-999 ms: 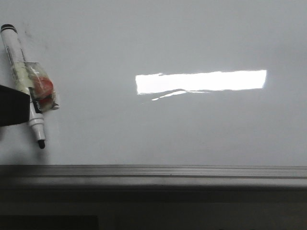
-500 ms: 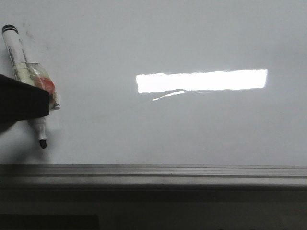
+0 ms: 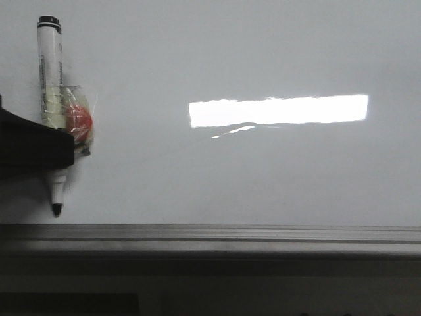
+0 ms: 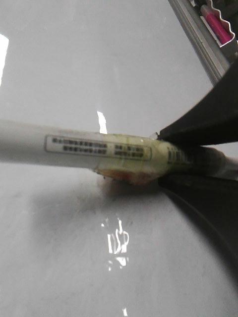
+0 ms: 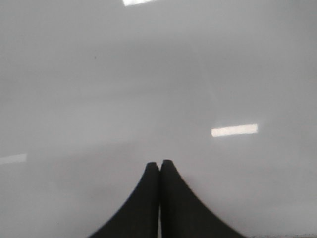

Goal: Write number 3 on whiteboard

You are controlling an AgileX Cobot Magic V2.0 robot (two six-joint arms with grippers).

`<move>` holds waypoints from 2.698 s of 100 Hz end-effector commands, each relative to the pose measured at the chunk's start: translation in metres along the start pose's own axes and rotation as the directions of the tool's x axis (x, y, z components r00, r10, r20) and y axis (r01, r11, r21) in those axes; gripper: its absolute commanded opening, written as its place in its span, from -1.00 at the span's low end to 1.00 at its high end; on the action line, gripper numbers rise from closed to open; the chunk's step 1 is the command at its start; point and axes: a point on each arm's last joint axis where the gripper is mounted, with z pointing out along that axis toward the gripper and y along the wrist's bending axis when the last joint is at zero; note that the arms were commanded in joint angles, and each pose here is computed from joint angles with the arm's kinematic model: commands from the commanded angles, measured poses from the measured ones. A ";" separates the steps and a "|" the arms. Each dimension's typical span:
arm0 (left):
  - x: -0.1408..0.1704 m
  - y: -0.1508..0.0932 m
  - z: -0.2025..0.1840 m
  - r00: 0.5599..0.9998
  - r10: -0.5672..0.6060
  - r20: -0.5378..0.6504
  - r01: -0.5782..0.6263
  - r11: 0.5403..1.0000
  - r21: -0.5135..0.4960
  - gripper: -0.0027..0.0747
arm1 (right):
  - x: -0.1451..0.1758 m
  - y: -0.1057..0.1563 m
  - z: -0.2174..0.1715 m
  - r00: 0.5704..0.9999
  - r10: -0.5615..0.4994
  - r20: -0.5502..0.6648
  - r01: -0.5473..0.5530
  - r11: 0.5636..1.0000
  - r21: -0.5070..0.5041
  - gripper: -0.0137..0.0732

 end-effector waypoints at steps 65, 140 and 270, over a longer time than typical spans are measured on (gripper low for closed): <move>-0.032 -0.042 -0.008 0.713 0.663 0.230 -0.701 0.683 0.203 -0.98 | -0.049 0.059 -0.010 0.969 -0.241 0.048 0.233 0.841 -0.489 0.04; -0.028 -0.046 -0.007 0.549 0.796 0.254 -0.835 0.507 0.214 -0.98 | -0.060 0.219 0.020 0.856 -0.481 0.187 0.423 0.445 -0.790 0.13; -0.046 -0.029 -0.060 0.711 0.674 0.200 -0.700 0.706 0.105 0.16 | -0.141 0.210 0.032 0.891 -0.422 0.168 0.407 0.575 -0.710 -0.84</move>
